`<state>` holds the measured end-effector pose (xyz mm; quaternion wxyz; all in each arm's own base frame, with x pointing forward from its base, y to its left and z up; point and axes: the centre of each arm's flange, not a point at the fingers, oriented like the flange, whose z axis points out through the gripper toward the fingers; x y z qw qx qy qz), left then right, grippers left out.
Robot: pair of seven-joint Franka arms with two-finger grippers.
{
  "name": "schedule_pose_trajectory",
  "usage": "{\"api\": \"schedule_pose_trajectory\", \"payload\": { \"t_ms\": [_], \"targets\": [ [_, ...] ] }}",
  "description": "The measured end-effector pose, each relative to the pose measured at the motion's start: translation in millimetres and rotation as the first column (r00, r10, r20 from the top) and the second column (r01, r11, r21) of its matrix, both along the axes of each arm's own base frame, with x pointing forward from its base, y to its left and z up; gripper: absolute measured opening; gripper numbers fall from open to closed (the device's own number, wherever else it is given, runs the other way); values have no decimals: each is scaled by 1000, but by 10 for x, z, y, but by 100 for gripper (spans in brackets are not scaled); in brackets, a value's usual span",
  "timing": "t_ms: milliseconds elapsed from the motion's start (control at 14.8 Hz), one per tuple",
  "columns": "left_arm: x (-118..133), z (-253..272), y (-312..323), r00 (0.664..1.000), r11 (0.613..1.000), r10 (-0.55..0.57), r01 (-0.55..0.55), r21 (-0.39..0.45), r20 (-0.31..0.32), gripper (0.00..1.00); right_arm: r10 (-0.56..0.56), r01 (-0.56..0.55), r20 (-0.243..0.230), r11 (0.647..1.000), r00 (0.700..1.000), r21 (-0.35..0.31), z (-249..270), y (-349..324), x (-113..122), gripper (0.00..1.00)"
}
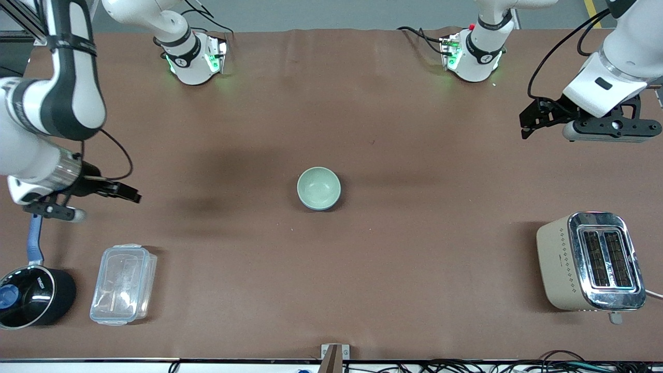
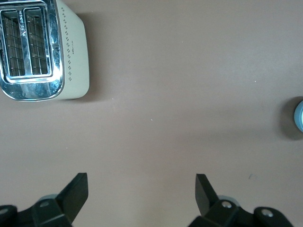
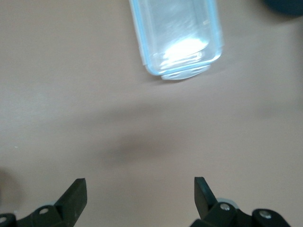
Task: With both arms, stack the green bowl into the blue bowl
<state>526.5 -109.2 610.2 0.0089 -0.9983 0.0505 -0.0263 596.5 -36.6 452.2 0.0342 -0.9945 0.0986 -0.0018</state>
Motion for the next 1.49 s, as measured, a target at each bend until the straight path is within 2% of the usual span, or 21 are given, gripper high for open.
{"api": "schedule_pose_trajectory", "payload": {
  "t_ms": [135, 338, 474, 541, 1015, 1286, 1489],
  "targets": [
    [2, 5, 19, 1000, 1000, 3, -3, 0, 1, 100, 22, -21, 46, 1000, 999, -16, 410, -105, -44, 100],
    [32, 72, 207, 1000, 1000, 25, -25, -3, 13, 100, 51, -51, 47, 999, 998, 1, 1084, -189, -142, 100],
    [48, 127, 411, 999, 1000, 28, -27, -3, 22, 100, 61, -61, 76, 998, 995, 0, 1489, -186, -165, 100],
    [52, 155, 495, 999, 1000, 31, -31, -3, 26, 100, 66, -66, 75, 998, 995, 0, 1618, -168, -186, 100],
    [54, 217, 537, 999, 999, 33, -33, -4, 34, 100, 114, -114, 47, 993, 992, 0, 1720, 56, -214, 100],
    [119, 98, 534, 999, 999, 33, -33, -2, 12, 100, 151, -149, 32, 987, 988, -51, 1830, 129, -213, 100],
    [134, 76, 539, 999, 999, 34, -34, -2, 8, 100, 159, -159, 7, 986, 987, -51, 1918, 116, -280, 100]
  ]
}}
